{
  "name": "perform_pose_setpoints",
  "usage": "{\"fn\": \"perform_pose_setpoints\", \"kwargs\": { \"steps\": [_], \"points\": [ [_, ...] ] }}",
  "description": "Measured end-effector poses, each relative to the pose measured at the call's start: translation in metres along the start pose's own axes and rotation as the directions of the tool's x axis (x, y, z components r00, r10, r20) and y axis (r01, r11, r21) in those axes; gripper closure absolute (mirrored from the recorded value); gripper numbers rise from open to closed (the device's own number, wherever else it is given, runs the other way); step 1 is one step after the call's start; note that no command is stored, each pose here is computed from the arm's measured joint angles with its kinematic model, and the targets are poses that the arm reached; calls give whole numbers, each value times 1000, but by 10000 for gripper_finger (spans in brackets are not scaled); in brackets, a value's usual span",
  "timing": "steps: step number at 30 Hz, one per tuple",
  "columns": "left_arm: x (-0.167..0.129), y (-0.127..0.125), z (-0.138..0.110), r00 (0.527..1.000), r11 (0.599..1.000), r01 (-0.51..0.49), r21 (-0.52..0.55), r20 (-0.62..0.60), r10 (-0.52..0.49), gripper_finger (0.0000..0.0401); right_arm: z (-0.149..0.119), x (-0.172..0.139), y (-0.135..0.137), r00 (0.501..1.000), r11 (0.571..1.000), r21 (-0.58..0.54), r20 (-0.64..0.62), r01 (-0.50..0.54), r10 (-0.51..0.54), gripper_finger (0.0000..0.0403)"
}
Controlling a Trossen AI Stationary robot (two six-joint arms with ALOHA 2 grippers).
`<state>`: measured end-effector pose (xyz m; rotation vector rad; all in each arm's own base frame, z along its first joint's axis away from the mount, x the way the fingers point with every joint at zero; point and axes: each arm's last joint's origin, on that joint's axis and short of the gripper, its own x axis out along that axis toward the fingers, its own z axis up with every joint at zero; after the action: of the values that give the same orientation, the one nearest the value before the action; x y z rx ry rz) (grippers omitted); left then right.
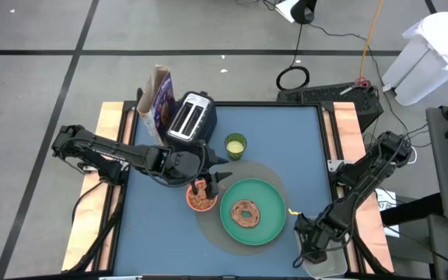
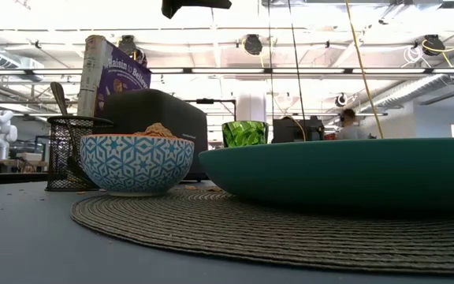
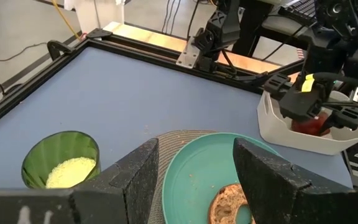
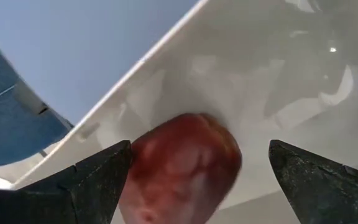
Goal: Arrange a breakfast setting
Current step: Put the apple on the gray table mat
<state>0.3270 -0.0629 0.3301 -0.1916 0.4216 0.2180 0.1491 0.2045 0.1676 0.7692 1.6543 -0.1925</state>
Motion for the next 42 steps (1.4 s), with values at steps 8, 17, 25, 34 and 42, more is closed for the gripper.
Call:
{"fn": "perform_pose_setpoints", "kwargs": {
  "steps": [8, 17, 25, 34, 42],
  "points": [
    [0, 0, 0, 1000, 1000, 0, 0, 0, 0, 187, 0, 0, 0, 1000, 1000, 4, -3, 3, -3, 87],
    [0, 0, 0, 1000, 1000, 0, -1, 0, 0, 187, 0, 0, -1, 1000, 1000, 4, -3, 4, -4, 171],
    [0, 0, 0, 1000, 1000, 0, -1, 0, 0, 187, 0, 1, -1, 1000, 1000, -2, -3, 5, -5, 223],
    [0, 0, 0, 1000, 1000, 0, -1, 0, 0, 187, 0, 1, -1, 1000, 1000, -4, -2, 6, -6, 231],
    [0, 0, 0, 1000, 1000, 0, -1, 0, 0, 187, 0, 1, -1, 1000, 1000, -5, -1, 6, -6, 276]
  ]
}}
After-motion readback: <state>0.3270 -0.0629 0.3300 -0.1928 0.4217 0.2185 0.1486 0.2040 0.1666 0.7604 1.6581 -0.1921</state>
